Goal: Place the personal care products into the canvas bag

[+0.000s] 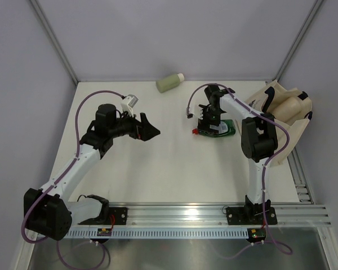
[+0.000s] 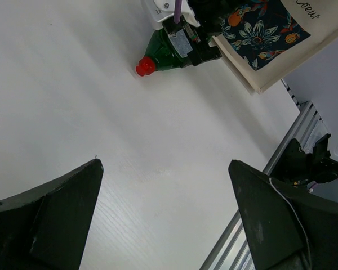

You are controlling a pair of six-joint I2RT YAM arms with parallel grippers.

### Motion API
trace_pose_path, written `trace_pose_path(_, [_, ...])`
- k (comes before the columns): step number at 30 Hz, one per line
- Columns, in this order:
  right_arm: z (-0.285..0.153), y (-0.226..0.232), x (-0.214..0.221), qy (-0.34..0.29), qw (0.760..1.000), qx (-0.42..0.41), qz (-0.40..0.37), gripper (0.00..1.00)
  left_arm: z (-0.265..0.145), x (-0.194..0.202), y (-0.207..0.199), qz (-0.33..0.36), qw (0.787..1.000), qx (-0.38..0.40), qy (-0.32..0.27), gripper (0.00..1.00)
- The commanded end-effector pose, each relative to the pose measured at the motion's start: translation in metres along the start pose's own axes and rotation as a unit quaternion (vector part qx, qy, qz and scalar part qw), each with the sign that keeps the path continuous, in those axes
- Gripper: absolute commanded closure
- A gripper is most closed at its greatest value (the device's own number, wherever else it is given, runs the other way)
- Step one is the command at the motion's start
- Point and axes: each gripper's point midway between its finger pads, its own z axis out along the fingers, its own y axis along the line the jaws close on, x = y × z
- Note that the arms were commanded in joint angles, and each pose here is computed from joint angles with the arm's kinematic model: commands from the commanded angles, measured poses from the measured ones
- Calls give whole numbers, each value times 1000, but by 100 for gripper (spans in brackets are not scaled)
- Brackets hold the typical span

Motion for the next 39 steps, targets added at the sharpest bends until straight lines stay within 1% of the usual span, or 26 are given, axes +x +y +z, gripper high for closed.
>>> trace_pose_path(1, [0,11,19,47,998,-31,-34,0,-7,-6,1,14,1000,-9,-18,1])
trace_pose_path(6, [8,25,40,88,994,-53,-38,0,-7,-7,0,15,1000,-8,-22,1])
trace_pose_path(8, [3,28,38,83,994,-56,-34,1,-6,-9,0,15,1000,-6,-21,1])
trace_pose_path(11, [-15,25,17,38,998,-39,-9,0,-5,-11,-1,16,1000,-4,-21,1])
trace_pose_path(12, [-23,22,4,12,999,-34,2,1,-5,-12,-1,17,1000,-4,-22,1])
trace_pose_path(16, [-52,19,-22,-45,999,-13,3,1,-3,-14,-1,15,1000,-1,-22,1])
trace_pose_path(20, [-65,18,-22,-53,998,0,-13,1,-3,-14,-2,15,1000,0,-23,1])
trace_pose_path(23, [-69,19,-4,-37,999,-6,-36,0,-4,-13,-1,16,1000,-2,-23,1])
trace_pose_path(25, [-67,17,18,-14,998,-7,-60,0,-4,-10,0,14,1000,-2,-21,1])
trace_pose_path(26, [-64,15,26,-8,997,-8,-80,1,-4,-10,0,14,1000,-1,-22,1])
trace_pose_path(28, [-58,17,44,-2,996,-21,-87,1,-3,-8,-1,12,1000,2,-22,1])
trace_pose_path(31, [-41,17,57,12,994,-42,-103,1,-1,-8,0,8,1000,5,-23,1])
trace_pose_path(34, [-23,12,61,20,993,-49,-106,0,1,-10,0,6,1000,6,-24,1])
trace_pose_path(39, [2,1,60,48,993,-27,-106,0,1,-11,0,3,1000,5,-26,1])
